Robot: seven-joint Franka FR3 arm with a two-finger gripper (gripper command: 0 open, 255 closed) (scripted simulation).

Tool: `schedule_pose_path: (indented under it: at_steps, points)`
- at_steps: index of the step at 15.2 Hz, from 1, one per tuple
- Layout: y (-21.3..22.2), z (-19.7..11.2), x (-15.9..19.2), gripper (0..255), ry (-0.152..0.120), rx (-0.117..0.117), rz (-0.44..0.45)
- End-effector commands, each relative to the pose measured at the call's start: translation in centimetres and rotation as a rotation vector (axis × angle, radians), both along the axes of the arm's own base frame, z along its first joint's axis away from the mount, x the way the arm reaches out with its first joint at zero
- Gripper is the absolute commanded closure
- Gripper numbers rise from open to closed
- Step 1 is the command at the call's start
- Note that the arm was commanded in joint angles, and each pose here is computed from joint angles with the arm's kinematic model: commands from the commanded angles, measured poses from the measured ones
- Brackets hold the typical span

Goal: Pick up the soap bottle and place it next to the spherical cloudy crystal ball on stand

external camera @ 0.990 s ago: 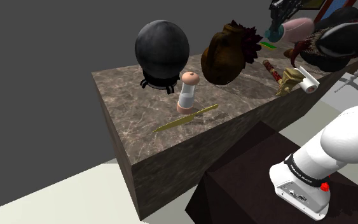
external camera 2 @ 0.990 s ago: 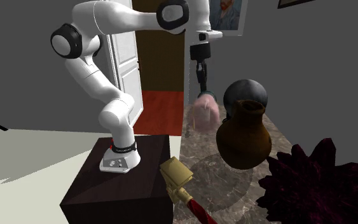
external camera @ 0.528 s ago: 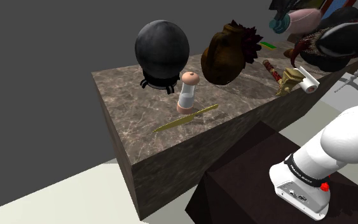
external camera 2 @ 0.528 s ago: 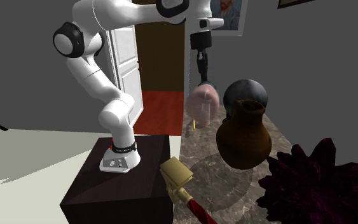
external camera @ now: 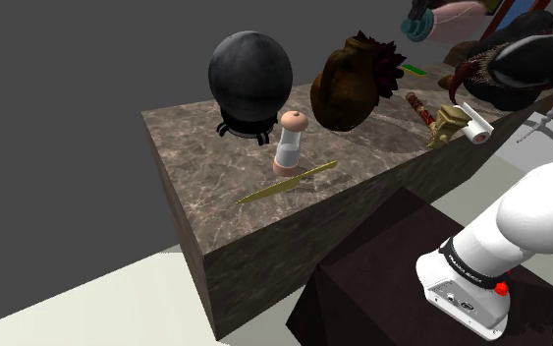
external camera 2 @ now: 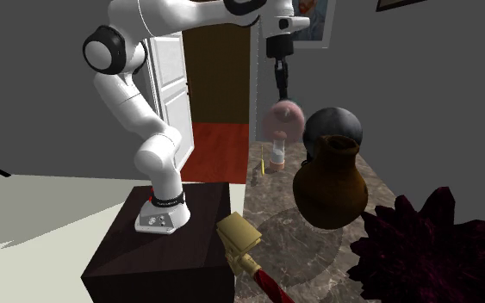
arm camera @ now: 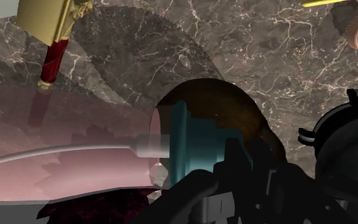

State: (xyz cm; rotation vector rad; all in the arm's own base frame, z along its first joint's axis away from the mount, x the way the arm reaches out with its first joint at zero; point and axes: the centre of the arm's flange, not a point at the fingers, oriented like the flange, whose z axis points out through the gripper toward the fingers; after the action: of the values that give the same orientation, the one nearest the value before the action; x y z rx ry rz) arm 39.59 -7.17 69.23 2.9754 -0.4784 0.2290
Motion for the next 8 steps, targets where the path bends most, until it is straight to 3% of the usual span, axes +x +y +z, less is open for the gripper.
schedule_pose_path:
  at_steps: [1, 8]
  points:
    - [2.1, -0.1, 1.3, 255, -0.001, 0.000, -0.001]
    - [9.9, -0.1, 6.2, 255, -0.001, 0.000, -0.001]
